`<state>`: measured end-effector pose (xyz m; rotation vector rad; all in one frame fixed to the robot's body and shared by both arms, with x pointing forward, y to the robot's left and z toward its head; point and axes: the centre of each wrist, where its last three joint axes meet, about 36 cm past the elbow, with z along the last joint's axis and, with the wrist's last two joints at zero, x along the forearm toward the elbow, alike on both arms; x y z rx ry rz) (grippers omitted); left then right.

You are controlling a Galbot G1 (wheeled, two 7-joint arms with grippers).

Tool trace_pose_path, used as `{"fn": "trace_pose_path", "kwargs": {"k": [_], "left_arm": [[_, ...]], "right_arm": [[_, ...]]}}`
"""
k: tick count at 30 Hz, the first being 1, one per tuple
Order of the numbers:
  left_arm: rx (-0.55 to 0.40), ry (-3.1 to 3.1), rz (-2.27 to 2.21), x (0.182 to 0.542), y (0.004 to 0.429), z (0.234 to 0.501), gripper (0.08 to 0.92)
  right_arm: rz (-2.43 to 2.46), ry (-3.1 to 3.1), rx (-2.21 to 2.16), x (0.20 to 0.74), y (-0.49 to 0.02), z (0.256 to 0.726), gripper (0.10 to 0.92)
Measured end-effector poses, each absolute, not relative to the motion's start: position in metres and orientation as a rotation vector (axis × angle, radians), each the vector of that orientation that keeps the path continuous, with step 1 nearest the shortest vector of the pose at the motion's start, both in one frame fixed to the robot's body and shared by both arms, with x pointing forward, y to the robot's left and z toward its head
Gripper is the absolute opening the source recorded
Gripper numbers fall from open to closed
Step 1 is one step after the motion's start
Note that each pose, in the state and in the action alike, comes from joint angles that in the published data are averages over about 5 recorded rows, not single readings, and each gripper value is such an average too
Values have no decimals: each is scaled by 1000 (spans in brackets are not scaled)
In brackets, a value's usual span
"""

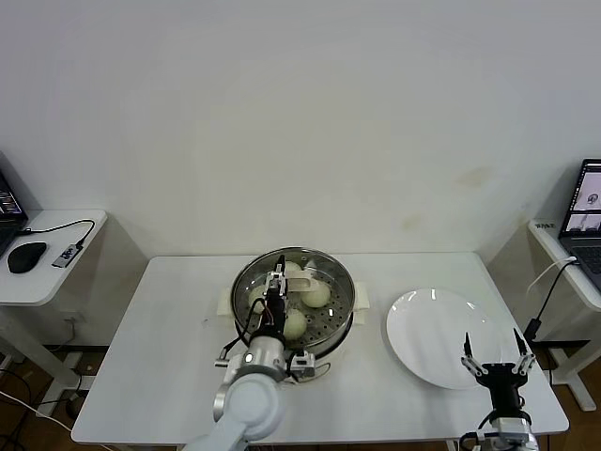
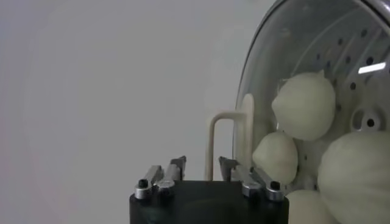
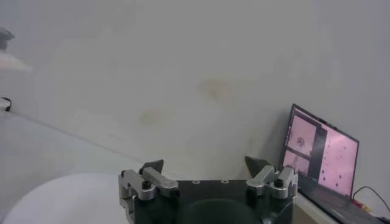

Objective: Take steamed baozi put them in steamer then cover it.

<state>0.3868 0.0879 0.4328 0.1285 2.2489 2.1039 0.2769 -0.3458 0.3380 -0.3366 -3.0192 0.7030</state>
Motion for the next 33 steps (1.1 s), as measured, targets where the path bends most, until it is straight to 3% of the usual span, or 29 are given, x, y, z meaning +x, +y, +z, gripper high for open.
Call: {"fn": "trace_pose_path", "kwargs": {"k": [6, 9, 15, 23, 28, 33], "left_arm": [[124, 2269, 2027, 358, 106, 446, 767], [145, 2309, 1962, 339, 117, 453, 813], [210, 2477, 1748, 311, 143, 452, 823], [307, 2837, 1181, 294, 196, 415, 823], [252, 3045, 777, 276, 224, 395, 823], [112, 3169, 485, 255, 244, 377, 823]], "right_arm": [[695, -3017, -335, 278, -346, 336, 823], [689, -3018, -324, 277, -345, 335, 823], [656, -3034, -279, 276, -342, 334, 823], [569, -3082, -151, 268, -337, 338, 823], [496, -3097, -42, 255, -333, 340, 823], [435, -3090, 29, 239, -332, 341, 823]]}}
